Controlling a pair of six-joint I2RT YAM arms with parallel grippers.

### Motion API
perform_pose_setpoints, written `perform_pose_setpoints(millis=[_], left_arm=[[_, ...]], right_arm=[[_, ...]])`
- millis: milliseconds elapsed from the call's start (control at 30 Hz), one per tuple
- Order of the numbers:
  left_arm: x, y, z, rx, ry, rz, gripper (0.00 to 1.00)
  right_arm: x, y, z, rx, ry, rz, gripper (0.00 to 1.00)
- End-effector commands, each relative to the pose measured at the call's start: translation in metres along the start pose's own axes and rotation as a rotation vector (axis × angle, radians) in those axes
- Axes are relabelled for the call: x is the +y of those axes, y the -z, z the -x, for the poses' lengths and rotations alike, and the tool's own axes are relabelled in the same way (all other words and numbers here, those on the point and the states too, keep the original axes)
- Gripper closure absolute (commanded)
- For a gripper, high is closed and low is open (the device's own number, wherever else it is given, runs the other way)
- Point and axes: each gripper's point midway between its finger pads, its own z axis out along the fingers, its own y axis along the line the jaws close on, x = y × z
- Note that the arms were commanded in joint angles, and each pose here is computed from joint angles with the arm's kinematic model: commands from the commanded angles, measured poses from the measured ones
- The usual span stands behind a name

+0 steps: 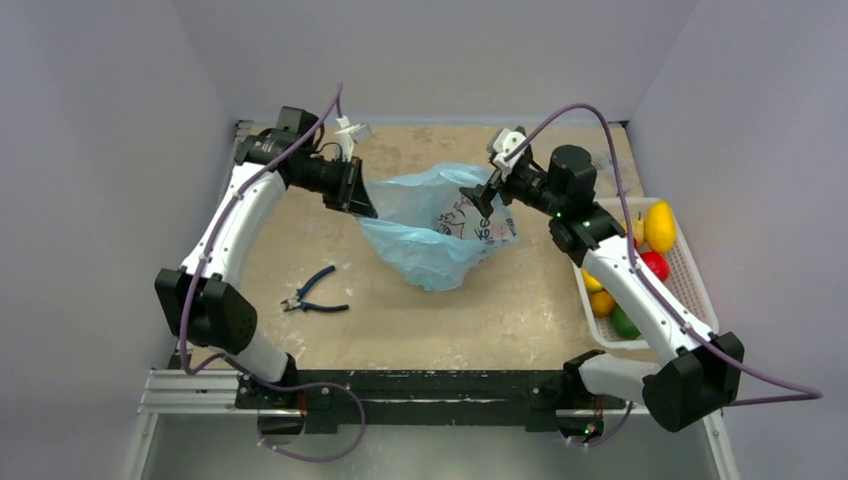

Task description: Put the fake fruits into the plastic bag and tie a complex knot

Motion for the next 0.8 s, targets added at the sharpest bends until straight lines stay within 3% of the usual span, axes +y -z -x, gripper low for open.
perform_pose_setpoints(millis=[0,33,67,167,233,267,300,367,433,500,533,600,667,767], left_arm=[[-0.016,0.002,-0.014,0.119,-0.095,-0.111,1.00],[-0.020,0.003,-0.010,0.119,-0.129,-0.134,1.00],[-0.021,0.004,-0.010,0.133,-0.164,-0.156,1.00],[-0.021,0.008,-0.006,0.196,-0.241,-0.176,1.00],[-0.008,0.005,0.006,0.225,-0.292,-0.146,1.00],[0.003,0.003,0.018,0.217,-0.309,-0.100,1.00],[0.014,-0.001,0.033,0.191,-0.320,-0.057,0.96],[0.046,-0.001,0.079,0.059,-0.294,0.073,0.77],[0.070,0.018,0.134,-0.156,-0.246,0.188,0.45],[0.074,0.054,0.172,-0.352,-0.178,0.236,0.13],[0.070,0.074,0.186,-0.438,-0.177,0.259,0.02],[0.056,0.112,0.198,-0.560,-0.215,0.332,0.00],[0.033,0.136,0.187,-0.611,-0.250,0.381,0.00],[0.015,0.123,0.134,-0.567,-0.219,0.358,0.00]], right_arm=[[0.005,-0.010,0.028,-0.107,0.224,0.100,0.01],[0.008,-0.015,0.027,-0.098,0.228,0.132,0.03],[0.015,-0.019,0.018,-0.063,0.206,0.187,0.14],[0.044,-0.023,0.010,0.009,0.118,0.427,0.67],[0.072,-0.007,0.003,0.091,-0.014,0.615,0.95],[0.080,-0.003,0.004,0.110,-0.057,0.672,1.00],[0.091,0.005,0.001,0.147,-0.143,0.727,1.00],[0.107,0.016,0.003,0.189,-0.334,0.778,1.00],[0.107,0.018,0.000,0.202,-0.524,0.734,1.00],[0.085,0.012,0.013,0.115,-0.655,0.621,1.00],[0.075,0.013,0.017,0.084,-0.737,0.557,1.00],[0.057,0.012,0.024,0.045,-0.900,0.421,1.00],[0.048,0.012,0.024,0.042,-0.991,0.325,1.00],[0.037,0.011,0.025,0.008,-1.085,0.210,1.00]])
